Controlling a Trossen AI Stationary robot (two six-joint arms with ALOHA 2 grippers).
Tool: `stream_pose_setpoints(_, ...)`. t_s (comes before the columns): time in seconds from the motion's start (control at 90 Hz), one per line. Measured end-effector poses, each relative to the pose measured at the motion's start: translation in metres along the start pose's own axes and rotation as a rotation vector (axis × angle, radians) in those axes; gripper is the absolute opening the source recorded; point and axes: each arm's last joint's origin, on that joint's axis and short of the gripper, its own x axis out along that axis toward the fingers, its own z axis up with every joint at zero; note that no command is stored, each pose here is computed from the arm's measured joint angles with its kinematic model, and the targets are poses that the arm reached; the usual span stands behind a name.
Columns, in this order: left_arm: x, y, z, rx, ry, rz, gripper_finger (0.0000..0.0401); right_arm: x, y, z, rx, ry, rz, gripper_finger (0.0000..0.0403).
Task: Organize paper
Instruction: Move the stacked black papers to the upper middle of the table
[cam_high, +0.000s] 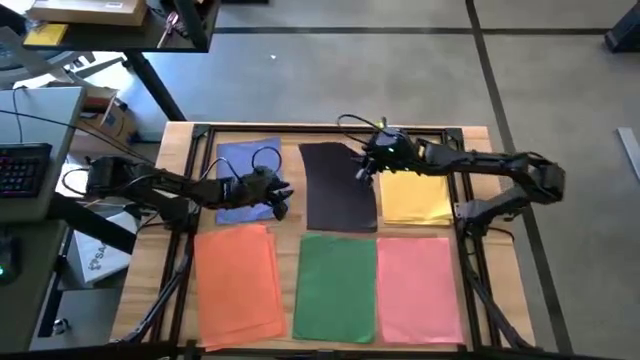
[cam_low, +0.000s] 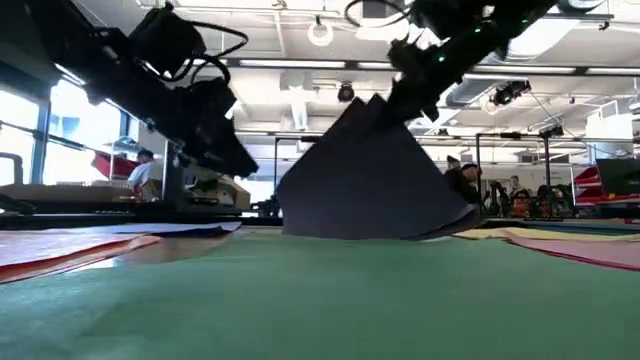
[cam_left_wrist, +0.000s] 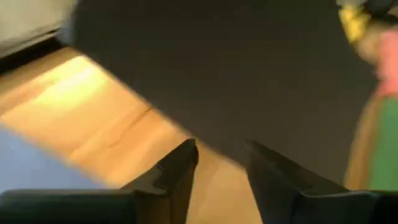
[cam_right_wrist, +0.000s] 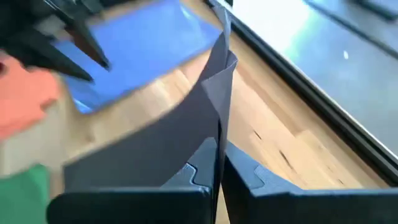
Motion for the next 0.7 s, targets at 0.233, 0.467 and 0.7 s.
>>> stream_pose_setpoints(0.233, 0.025, 0.014, -0.011, -0.050, -0.006, -0.010, 0.0161, 0.002, 0.003, -0.029, 0.067, 0.039, 0.043, 0.0000)
stream_pose_setpoints(0.467, 0.056, 0.019, -0.038, -0.065, 0.122, 0.007, 0.0161, 0.022, 0.001, -0.054, 0.115, 0.119, 0.047, 0.0000)
stream_pose_setpoints(0.7, 0.078, 0.016, -0.043, -0.059, 0.148, -0.003, 0.0161, 0.050, 0.000, -0.074, 0.154, 0.203, 0.011, 0.0000)
